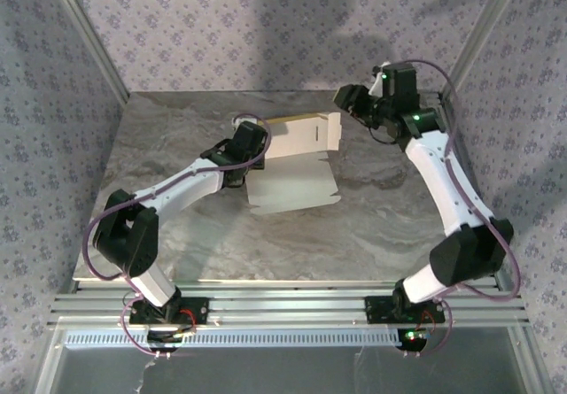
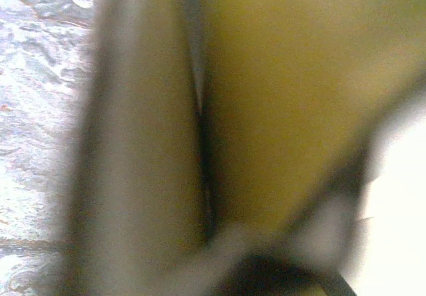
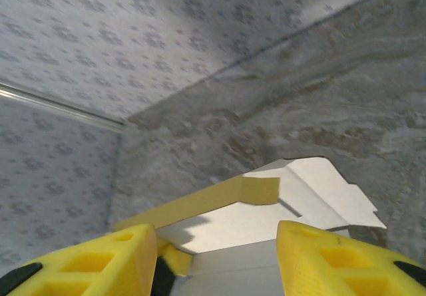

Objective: Fold the paper box

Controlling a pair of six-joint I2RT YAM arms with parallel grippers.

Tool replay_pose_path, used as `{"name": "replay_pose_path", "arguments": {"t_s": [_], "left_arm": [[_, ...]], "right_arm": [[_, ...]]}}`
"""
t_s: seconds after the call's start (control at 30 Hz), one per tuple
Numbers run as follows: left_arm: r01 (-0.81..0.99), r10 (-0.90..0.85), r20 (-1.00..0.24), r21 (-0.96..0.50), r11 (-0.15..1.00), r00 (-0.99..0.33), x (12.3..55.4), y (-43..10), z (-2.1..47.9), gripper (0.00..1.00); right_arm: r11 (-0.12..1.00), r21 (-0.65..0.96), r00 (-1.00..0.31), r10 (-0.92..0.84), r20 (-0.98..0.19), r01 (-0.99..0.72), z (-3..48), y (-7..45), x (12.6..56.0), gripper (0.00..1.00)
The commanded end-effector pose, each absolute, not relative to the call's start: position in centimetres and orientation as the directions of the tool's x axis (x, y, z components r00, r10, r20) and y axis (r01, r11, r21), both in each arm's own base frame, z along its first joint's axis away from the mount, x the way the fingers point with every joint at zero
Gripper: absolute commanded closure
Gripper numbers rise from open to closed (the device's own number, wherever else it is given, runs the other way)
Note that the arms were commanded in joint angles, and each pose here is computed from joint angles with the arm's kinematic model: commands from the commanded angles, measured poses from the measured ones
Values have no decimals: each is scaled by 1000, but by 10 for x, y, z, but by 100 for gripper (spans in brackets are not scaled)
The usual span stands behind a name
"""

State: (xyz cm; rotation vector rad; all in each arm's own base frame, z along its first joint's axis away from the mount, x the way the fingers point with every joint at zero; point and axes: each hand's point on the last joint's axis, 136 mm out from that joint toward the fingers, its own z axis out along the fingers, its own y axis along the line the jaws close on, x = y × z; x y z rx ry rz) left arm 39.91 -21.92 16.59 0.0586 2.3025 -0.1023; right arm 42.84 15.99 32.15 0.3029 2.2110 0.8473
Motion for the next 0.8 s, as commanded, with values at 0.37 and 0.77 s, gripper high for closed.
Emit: {"name": "replay_pose_path", "arguments": {"t_s": [0.37,0.77], "left_arm": [[147,58,-729,-59,987,-682,395,-235,170,100],[151,64,-734,-53,987,-676,395,-240,171,100]], "right_arm": [[789,613,-806,387,-449,37,263,177,441,50],[755,654,-818,402,-411,43,254,193,440,50]]}}
